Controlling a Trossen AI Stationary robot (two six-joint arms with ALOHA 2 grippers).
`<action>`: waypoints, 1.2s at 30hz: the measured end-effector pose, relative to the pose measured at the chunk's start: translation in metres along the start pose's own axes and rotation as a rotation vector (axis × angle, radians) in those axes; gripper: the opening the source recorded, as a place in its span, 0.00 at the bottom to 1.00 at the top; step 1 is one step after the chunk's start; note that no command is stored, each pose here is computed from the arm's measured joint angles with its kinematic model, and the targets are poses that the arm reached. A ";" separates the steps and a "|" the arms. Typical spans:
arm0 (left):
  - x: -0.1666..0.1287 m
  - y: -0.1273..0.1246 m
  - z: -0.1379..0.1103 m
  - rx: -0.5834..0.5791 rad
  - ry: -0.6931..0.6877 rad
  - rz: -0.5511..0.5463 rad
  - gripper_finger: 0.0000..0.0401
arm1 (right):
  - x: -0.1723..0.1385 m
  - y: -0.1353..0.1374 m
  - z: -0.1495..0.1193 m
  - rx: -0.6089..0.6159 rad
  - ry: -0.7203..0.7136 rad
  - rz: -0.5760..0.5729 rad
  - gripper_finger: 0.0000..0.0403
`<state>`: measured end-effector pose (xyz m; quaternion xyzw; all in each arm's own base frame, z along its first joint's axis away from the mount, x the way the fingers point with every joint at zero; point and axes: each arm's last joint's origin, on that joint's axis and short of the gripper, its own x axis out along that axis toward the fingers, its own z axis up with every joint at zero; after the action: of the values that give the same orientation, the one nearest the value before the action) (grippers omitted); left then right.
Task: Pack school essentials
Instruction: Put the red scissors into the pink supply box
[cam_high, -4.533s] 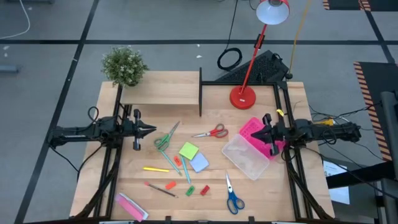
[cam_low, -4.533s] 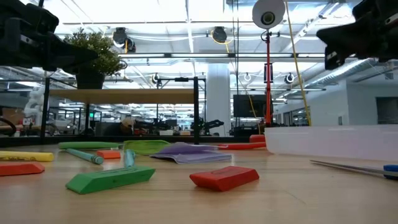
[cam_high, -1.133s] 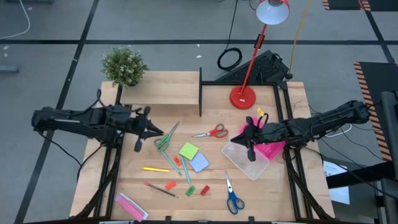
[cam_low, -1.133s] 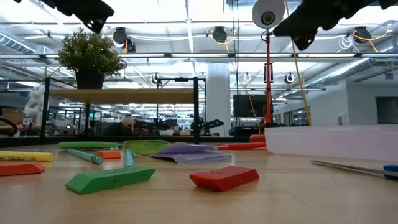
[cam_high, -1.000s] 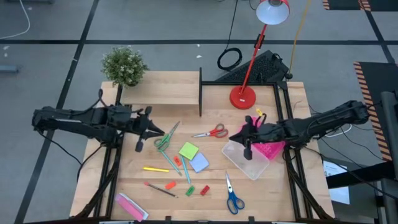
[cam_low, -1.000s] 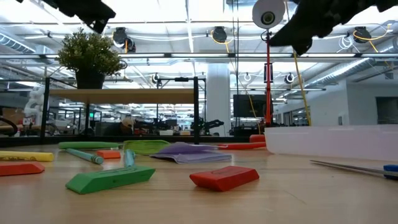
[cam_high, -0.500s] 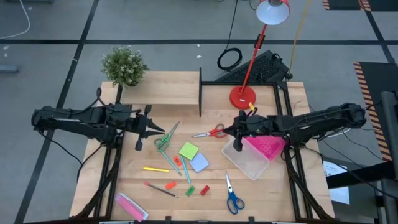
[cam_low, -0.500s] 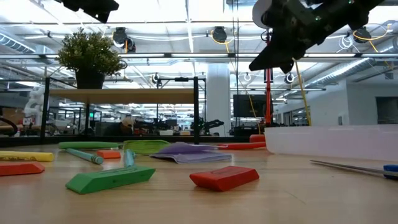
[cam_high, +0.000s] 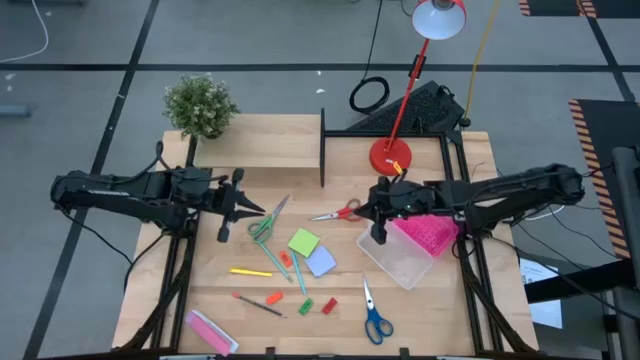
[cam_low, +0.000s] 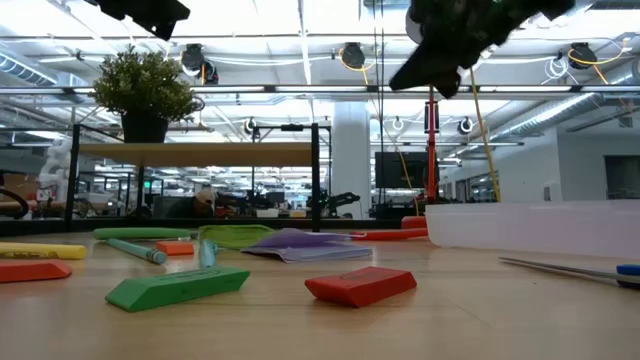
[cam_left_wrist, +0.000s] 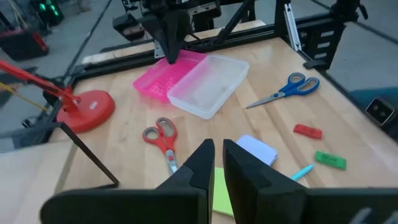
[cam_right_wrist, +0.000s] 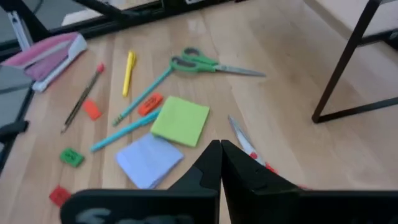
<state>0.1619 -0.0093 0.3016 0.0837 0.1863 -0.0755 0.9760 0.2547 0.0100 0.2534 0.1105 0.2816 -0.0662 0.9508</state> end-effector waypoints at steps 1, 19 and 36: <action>0.000 0.000 0.000 -0.019 0.000 0.000 0.09 | 0.002 0.000 0.003 -0.010 0.018 -0.010 0.00; 0.000 -0.006 0.001 -0.123 0.007 0.076 0.09 | 0.056 -0.025 0.034 -0.243 0.465 -0.083 0.11; 0.000 -0.005 0.001 -0.059 0.008 0.076 0.09 | 0.112 -0.055 -0.004 -0.296 0.686 -0.082 0.41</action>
<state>0.1616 -0.0149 0.3017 0.0621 0.1890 -0.0323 0.9795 0.3359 -0.0495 0.1788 -0.0238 0.5943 -0.0221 0.8036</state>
